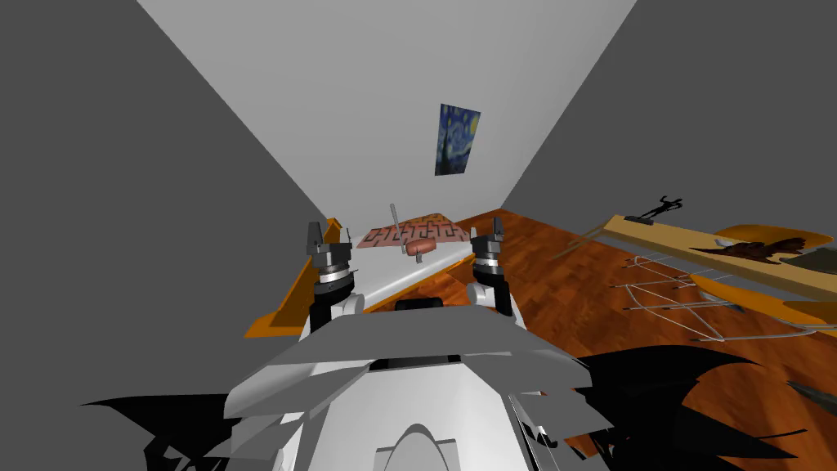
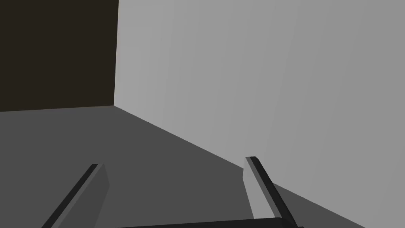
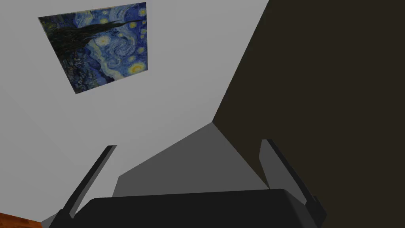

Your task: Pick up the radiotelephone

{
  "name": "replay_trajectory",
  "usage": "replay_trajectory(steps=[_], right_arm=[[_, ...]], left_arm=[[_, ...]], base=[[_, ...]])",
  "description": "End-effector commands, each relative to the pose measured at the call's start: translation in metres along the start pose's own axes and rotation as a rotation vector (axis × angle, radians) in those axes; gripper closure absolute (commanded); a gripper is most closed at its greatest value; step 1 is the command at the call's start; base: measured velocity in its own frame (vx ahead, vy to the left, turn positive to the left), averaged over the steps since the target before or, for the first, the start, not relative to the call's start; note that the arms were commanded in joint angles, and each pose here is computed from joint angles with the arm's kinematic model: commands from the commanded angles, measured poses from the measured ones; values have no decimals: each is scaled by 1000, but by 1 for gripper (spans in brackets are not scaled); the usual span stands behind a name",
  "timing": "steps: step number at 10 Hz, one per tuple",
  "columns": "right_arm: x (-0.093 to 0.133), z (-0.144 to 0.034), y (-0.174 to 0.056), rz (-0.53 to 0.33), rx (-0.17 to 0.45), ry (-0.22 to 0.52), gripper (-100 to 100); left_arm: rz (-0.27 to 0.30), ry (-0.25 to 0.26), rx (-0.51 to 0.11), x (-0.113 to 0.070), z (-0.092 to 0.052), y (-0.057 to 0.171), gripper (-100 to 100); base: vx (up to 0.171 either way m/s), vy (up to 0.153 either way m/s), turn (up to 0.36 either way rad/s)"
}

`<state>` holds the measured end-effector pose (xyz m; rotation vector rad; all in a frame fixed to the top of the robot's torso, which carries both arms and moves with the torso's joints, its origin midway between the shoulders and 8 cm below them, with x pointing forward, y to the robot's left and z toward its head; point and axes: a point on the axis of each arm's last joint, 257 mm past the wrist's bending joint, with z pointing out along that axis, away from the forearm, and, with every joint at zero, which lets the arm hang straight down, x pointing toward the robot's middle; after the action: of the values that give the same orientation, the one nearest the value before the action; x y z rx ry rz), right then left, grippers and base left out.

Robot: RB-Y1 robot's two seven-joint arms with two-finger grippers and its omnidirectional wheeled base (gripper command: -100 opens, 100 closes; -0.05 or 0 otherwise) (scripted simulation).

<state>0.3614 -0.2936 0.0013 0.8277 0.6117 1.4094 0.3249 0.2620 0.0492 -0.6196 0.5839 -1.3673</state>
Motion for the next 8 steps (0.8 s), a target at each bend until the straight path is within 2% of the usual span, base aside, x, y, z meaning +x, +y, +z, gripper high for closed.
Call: replay_trajectory(steps=[1, 4, 7, 8], right_arm=[[3, -7, -17, -37, 50, 30, -100], [6, -27, -56, -116, 162, 87, -100], [7, -66, -110, -222, 321, 164, -100], [7, -66, -110, -224, 321, 167, -100]], left_arm=[[0, 0, 0, 0, 0, 0, 0], [0, 0, 0, 0, 0, 0, 0], [0, 0, 0, 0, 0, 0, 0], [0, 0, 0, 0, 0, 0, 0]], base=[[41, -15, 168], [89, -37, 220], [120, -29, 335], [78, -19, 55]])
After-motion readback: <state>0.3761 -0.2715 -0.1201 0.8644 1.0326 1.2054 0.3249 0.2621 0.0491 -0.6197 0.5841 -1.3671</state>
